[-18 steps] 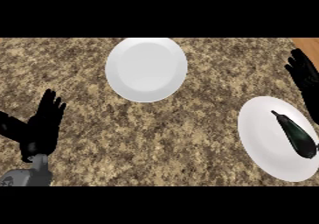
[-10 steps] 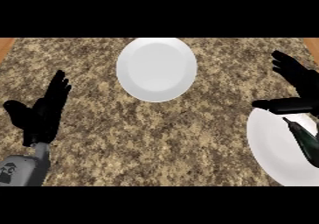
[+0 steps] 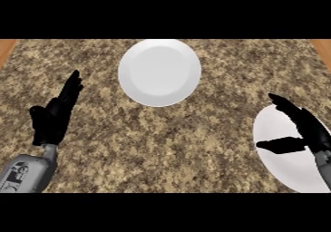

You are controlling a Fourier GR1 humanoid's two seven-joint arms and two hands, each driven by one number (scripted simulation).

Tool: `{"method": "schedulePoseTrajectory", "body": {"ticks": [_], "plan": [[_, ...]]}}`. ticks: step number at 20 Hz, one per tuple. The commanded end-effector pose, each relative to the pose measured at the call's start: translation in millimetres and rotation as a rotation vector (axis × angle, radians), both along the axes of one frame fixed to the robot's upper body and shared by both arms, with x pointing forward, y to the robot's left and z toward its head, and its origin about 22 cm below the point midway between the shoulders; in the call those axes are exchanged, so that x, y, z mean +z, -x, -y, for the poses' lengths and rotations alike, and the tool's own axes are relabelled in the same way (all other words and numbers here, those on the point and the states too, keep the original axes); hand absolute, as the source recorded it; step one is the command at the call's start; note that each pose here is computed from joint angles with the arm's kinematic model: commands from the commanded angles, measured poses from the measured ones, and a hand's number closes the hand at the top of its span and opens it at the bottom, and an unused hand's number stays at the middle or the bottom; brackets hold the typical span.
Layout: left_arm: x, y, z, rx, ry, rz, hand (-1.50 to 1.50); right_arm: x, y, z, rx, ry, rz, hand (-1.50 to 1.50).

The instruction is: Pick the eggplant from the plate and place it in the plate

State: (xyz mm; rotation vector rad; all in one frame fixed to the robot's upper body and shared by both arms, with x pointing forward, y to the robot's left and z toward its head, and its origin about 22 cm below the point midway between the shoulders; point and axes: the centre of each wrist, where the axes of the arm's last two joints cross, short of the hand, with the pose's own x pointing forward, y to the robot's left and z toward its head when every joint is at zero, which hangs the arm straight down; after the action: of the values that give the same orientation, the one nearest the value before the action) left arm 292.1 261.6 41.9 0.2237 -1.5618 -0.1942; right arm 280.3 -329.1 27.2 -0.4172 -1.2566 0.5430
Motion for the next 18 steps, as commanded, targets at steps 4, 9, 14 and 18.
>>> {"method": "schedulePoseTrajectory", "body": {"ticks": [4, 9, 14, 18], "plan": [[5.4, -7.3, 1.1, -0.007, -0.009, -0.004, 0.00, 48.9, 8.4, 29.1, 0.014, 0.228, 0.122, -1.50], [-0.7, -4.7, -0.5, 0.004, -0.011, 0.007, 0.00, 112.8, -1.9, 35.1, 0.004, 0.374, 0.038, -1.50], [2.8, -14.9, 8.1, -0.038, -0.017, 0.007, 0.00, 149.7, -13.3, 48.4, 0.072, 0.533, -0.274, -1.50], [2.4, -13.5, 9.1, -0.049, 0.008, -0.018, 0.00, 155.4, -28.3, 44.8, 0.083, 0.539, -0.370, -1.50]]}}
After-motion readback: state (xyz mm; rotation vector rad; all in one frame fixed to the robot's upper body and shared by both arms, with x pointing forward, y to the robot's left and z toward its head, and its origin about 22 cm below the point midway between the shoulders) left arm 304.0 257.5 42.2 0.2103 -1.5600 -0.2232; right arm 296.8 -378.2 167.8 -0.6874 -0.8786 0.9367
